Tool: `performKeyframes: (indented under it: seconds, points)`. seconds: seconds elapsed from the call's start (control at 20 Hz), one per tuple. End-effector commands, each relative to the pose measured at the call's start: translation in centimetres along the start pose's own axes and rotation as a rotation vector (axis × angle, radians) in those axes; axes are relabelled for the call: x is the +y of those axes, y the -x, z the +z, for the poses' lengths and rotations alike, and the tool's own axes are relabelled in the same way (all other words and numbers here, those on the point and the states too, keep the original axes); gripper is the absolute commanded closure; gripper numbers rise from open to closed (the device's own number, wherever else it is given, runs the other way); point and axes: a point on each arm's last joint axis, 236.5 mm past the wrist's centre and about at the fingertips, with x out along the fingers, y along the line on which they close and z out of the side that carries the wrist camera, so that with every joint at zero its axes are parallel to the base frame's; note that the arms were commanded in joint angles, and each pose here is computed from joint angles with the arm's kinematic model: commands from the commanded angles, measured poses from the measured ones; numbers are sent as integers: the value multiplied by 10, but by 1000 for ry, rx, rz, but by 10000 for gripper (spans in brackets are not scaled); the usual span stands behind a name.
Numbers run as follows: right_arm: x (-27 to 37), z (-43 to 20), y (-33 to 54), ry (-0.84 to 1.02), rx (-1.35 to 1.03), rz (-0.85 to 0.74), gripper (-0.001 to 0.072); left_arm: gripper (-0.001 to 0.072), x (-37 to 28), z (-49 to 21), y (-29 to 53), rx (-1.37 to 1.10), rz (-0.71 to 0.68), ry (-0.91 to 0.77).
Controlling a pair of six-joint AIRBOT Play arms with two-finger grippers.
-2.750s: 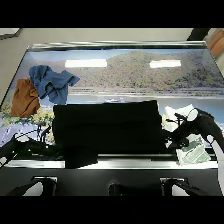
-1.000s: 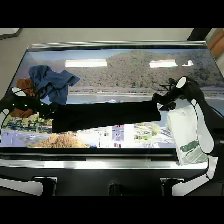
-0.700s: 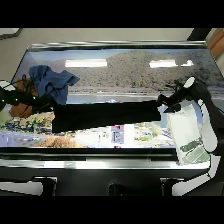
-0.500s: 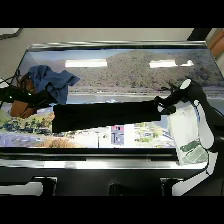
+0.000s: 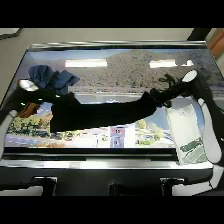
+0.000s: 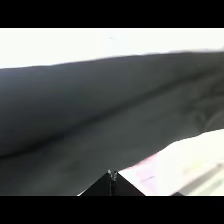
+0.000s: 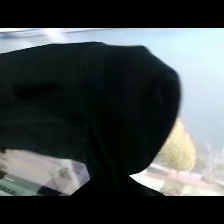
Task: Fold the shirts.
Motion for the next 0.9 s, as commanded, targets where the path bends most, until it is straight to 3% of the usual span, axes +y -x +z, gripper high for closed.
performKeyframes:
  seconds: [0.0, 0.15, 0.4, 0.6, 0.7, 0.85]
  points:
    - [56, -26, 66, 81, -104, 70, 676, 674, -64, -29, -102, 9, -120, 57]
    - [88, -67, 105, 125, -104, 113, 674, 674, -107, -36, -160, 8, -283, 258]
    - [116, -98, 148, 192, -207, 135, 674, 674, -171, -78, -220, 121, -451, 415]
    - [132, -79, 149, 180, -266, 205, 674, 678, -175, -30, -171, 47, -601, 292]
    - [154, -70, 126, 227, -256, 245, 674, 678, -145, -1, -117, -9, -521, 131]
    - [198, -71, 48, 289, -155, 281, 674, 678, -68, 61, 9, -243, -207, -9]
